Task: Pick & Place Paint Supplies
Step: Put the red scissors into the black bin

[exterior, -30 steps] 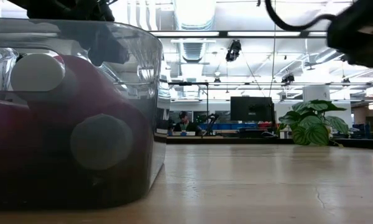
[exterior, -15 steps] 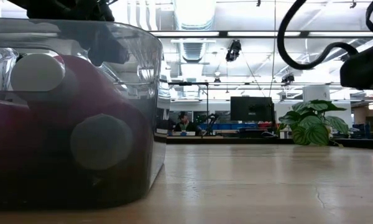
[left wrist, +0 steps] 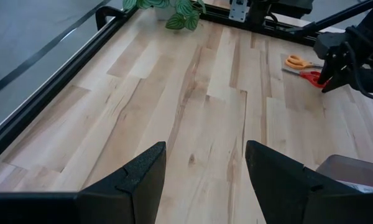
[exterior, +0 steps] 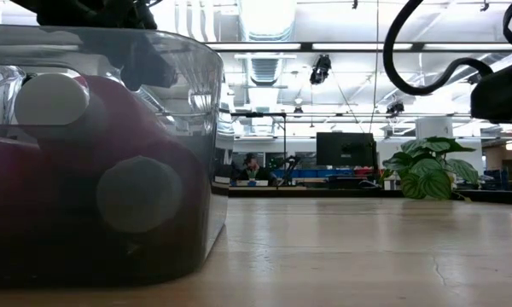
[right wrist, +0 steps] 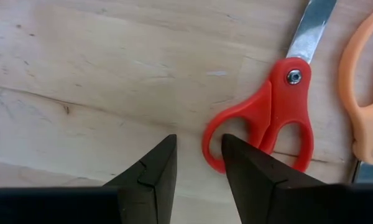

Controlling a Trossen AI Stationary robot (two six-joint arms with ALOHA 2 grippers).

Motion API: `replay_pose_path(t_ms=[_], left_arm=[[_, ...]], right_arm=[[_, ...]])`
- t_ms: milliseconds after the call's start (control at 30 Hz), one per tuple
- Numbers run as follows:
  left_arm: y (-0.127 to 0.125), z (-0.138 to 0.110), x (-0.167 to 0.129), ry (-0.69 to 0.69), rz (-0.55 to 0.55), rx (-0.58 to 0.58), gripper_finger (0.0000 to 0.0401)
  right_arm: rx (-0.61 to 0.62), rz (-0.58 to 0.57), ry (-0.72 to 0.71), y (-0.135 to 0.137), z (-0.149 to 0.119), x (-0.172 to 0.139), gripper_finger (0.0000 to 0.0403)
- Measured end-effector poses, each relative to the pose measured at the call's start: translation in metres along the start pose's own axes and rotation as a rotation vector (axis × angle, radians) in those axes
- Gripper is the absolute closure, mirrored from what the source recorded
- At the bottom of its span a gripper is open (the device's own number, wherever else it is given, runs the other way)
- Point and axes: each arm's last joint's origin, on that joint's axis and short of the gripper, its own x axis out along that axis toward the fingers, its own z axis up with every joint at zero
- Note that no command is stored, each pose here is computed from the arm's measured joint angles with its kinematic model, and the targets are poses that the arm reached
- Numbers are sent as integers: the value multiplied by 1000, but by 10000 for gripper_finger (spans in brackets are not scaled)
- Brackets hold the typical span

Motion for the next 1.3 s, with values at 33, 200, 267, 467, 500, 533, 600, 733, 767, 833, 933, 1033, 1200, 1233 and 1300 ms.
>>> replay_pose_path(t_ms=[33, 200, 267, 467, 500, 533, 600, 733, 767, 833, 933, 1033, 1200, 1233, 1300], left_arm=[[0, 0, 0, 0, 0, 0, 177], [0, 0, 0, 1, 0, 0, 177], [0, 0, 0, 1, 0, 0, 177], [0, 0, 0, 1, 0, 0, 177], [0, 0, 0, 1, 0, 0, 177], [0, 0, 0, 1, 0, 0, 177], [0, 0, 0, 1, 0, 0, 177], [0, 0, 0, 1, 0, 0, 177], [0, 0, 0, 1, 0, 0, 177], [0, 0, 0, 1, 0, 0, 177], [0, 0, 0, 2, 0, 0, 177], [0, 0, 0, 2, 0, 0, 177], [0, 0, 0, 2, 0, 0, 177], [0, 0, 0, 2, 0, 0, 177], [0, 0, 0, 2, 0, 0, 177]], right_arm=[[0, 0, 0, 0, 0, 0, 280], [-1, -12, -3, -1, 1, 1, 347], [-7, -13, -4, -1, 1, 1, 379], [-12, -9, -5, -1, 0, 1, 385], [-12, -9, -5, -1, 1, 1, 385], [-12, -8, -6, -1, 0, 1, 385], [-12, -7, -6, -1, 0, 1, 385], [-12, 16, -18, -1, 1, -3, 385], [-12, 28, -25, -1, 2, -4, 385], [-14, 82, -52, 1, 3, -8, 385], [-13, 133, -109, 1, 7, -16, 385], [-23, 181, -162, 3, 12, -22, 385], [-62, 271, -295, 10, 30, -34, 385], [-77, 283, -322, 11, 34, -37, 385], [-114, 295, -361, 15, 45, -42, 385]])
